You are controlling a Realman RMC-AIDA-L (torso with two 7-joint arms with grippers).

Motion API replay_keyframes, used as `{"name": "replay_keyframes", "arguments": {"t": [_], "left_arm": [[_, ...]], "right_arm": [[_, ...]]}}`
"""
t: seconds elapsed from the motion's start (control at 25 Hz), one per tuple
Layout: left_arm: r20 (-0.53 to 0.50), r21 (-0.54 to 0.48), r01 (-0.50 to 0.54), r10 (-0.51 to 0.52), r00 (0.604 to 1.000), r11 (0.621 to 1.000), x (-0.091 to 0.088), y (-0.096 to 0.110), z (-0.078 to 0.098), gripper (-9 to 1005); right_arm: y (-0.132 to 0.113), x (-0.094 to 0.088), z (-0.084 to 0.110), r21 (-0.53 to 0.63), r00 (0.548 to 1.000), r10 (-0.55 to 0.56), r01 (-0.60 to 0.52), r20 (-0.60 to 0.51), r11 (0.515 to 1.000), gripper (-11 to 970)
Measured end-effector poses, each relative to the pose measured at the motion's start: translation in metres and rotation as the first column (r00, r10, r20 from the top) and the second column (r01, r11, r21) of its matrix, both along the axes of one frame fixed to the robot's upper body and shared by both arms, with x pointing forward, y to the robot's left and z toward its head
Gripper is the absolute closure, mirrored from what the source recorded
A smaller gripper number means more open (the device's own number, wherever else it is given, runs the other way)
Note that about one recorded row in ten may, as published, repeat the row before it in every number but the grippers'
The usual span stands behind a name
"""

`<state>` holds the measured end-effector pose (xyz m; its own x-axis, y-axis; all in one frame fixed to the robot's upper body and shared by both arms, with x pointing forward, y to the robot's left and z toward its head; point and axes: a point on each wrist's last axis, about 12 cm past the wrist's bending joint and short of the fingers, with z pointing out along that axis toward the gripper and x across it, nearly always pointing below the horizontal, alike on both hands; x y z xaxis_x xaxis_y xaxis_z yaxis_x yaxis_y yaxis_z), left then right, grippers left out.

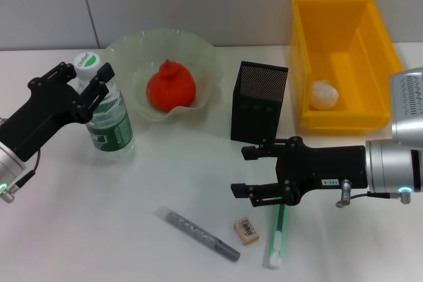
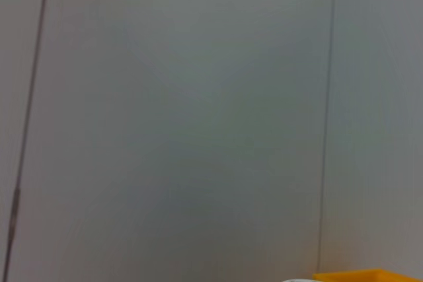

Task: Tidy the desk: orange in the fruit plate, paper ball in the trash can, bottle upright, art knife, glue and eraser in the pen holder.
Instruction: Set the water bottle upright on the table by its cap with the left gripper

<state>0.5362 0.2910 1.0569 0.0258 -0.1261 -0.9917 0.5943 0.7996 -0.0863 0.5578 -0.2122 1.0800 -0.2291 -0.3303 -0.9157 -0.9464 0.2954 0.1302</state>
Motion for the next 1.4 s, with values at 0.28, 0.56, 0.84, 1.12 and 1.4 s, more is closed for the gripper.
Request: {"name": "replay_keyframes", "arguments": {"t": [0.28, 0.56, 0.84, 1.12, 1.4], "left_arm": [[-0.027, 0.009, -0.031, 0.031, 0.999, 0.999, 0.0044, 0.0005, -0.0029, 544], [-0.043, 0.020, -0.043, 0.044, 0.998, 0.999, 0.0068, 0.0004, -0.0048, 543], [-0.044, 0.021, -0.042, 0.043, 0.998, 0.999, 0.0068, 0.0004, -0.0048, 542], [-0.044, 0.024, -0.049, 0.050, 0.998, 0.999, 0.0070, 0.0002, -0.0057, 541], [-0.043, 0.014, -0.060, 0.060, 0.997, 0.998, 0.0070, 0.0010, -0.0055, 488]], "right_arm": [[-0.0005, -0.0005, -0.0006, 0.001, 1.000, -0.002, 0.002, -0.003, 1.000, 181], [0.0000, 0.0000, -0.0001, 0.002, 1.000, -0.002, 0.002, -0.004, 1.000, 181], [0.0005, 0.0003, 0.0004, 0.003, 1.000, 0.000, 0.000, -0.006, 1.000, 181], [0.0009, 0.0005, 0.0008, 0.005, 1.000, 0.002, -0.002, -0.007, 1.000, 181], [0.0003, 0.0004, 0.0010, 0.004, 1.000, 0.002, -0.002, -0.007, 1.000, 181]]}}
